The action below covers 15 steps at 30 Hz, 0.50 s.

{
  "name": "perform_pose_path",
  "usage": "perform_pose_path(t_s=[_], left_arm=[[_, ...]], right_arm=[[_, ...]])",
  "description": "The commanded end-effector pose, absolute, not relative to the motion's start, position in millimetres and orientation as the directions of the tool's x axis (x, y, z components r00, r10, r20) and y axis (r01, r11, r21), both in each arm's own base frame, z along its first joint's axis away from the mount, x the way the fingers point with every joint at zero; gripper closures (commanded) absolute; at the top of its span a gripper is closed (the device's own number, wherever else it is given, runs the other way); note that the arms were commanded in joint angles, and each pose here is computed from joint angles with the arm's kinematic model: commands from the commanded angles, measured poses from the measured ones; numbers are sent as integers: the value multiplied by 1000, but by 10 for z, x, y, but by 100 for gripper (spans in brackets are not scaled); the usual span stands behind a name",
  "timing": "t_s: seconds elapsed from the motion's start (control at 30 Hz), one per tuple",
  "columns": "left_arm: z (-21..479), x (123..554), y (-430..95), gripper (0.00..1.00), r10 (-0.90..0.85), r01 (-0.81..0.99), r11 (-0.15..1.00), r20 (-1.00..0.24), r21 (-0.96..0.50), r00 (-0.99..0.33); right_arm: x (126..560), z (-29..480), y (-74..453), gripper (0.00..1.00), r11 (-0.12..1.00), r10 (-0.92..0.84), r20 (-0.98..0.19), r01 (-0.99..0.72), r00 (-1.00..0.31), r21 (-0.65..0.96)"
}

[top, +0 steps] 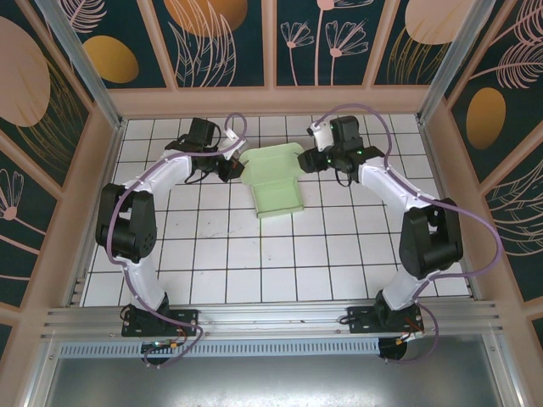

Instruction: Fold the paper box

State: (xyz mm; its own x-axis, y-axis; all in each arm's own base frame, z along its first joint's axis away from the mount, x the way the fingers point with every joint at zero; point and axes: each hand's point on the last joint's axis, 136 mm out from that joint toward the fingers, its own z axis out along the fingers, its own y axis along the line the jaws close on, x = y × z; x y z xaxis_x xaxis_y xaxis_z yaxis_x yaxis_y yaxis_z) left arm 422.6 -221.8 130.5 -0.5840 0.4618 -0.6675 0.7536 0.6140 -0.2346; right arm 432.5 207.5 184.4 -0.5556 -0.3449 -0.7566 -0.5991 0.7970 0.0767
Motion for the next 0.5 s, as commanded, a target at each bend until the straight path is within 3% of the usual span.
perform_pose_path(t_s=[0.0, 0.37, 0.47], left_arm=[[1201, 4127, -2192, 100, 497, 764, 590, -629, -260, -598], [1201, 4110, -2194, 100, 505, 770, 581, -625, -264, -596], [1203, 4097, -2197, 100, 507, 773, 576, -625, -266, -593]], right_arm=[[4339, 1906, 2138, 35, 699, -433, -752, -712, -497, 68], [4267, 1592, 2190, 36, 501, -621, -631, -855, -466, 138], [4298, 1536, 2164, 42, 487, -640, -605, -859, -474, 158]])
